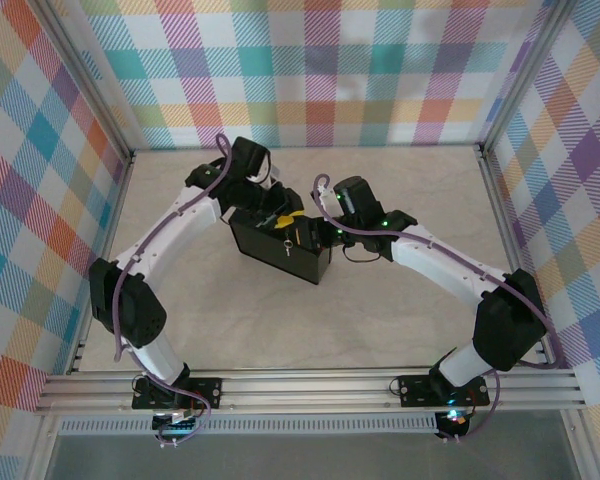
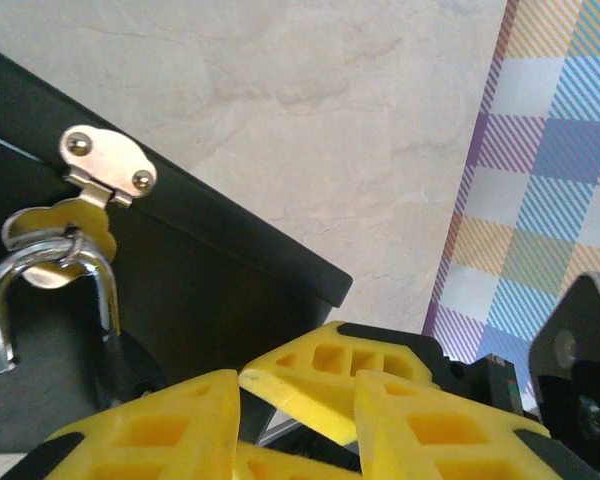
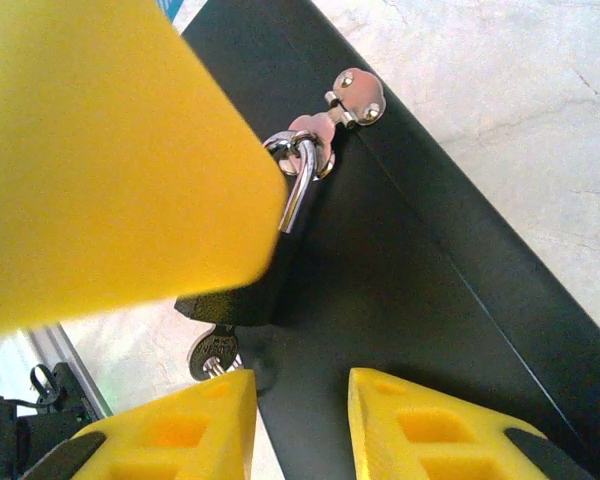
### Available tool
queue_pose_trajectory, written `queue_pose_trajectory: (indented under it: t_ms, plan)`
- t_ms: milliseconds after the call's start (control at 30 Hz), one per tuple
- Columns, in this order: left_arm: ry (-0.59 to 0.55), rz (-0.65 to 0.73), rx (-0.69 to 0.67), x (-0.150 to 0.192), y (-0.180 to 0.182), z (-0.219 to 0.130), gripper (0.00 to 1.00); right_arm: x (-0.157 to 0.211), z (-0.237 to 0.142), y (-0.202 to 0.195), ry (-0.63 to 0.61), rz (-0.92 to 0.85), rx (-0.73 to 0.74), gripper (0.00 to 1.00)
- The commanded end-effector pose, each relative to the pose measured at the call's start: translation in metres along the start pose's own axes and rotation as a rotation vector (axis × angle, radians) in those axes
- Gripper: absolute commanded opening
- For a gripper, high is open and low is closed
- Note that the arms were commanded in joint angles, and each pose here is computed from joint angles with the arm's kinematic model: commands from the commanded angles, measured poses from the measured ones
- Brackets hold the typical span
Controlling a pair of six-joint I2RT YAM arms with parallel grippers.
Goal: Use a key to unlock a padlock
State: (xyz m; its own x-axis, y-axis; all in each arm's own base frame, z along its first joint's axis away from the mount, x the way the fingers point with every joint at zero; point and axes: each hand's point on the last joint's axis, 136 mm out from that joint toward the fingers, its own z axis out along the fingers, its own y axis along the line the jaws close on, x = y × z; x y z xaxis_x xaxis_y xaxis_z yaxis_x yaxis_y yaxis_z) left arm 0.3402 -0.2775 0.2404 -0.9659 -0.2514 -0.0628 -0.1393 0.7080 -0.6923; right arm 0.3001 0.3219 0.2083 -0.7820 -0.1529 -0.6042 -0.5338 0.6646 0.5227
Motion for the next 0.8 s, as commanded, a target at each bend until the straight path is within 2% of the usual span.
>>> queue_pose_trajectory:
  t_ms: [0, 267, 400, 567, 667, 767]
  plan:
    - [0.012, 0.01, 0.024, -0.001, -0.009, 0.007, 0.35, -0.002, -0.017, -0.005, -0.03, 0.017, 0.037, 0.31]
    - [0.01, 0.007, 0.07, -0.009, -0.02, 0.019, 0.35, -0.001, -0.03, -0.002, -0.048, 0.013, 0.026, 0.32]
    - [-0.006, 0.03, 0.089, -0.014, -0.032, 0.011, 0.41, -0.001, -0.032, -0.001, -0.049, 0.02, 0.024, 0.32]
    - [-0.038, 0.051, 0.084, -0.02, -0.034, -0.005, 0.42, -0.002, -0.033, 0.003, -0.052, 0.02, 0.008, 0.33]
    - [-0.074, 0.053, 0.026, -0.026, -0.02, -0.016, 0.45, -0.001, -0.03, 0.005, -0.04, 0.018, -0.001, 0.33]
    - [-0.11, 0.065, -0.092, -0.027, 0.004, -0.027, 0.48, -0.001, -0.028, 0.005, -0.037, 0.02, 0.001, 0.33]
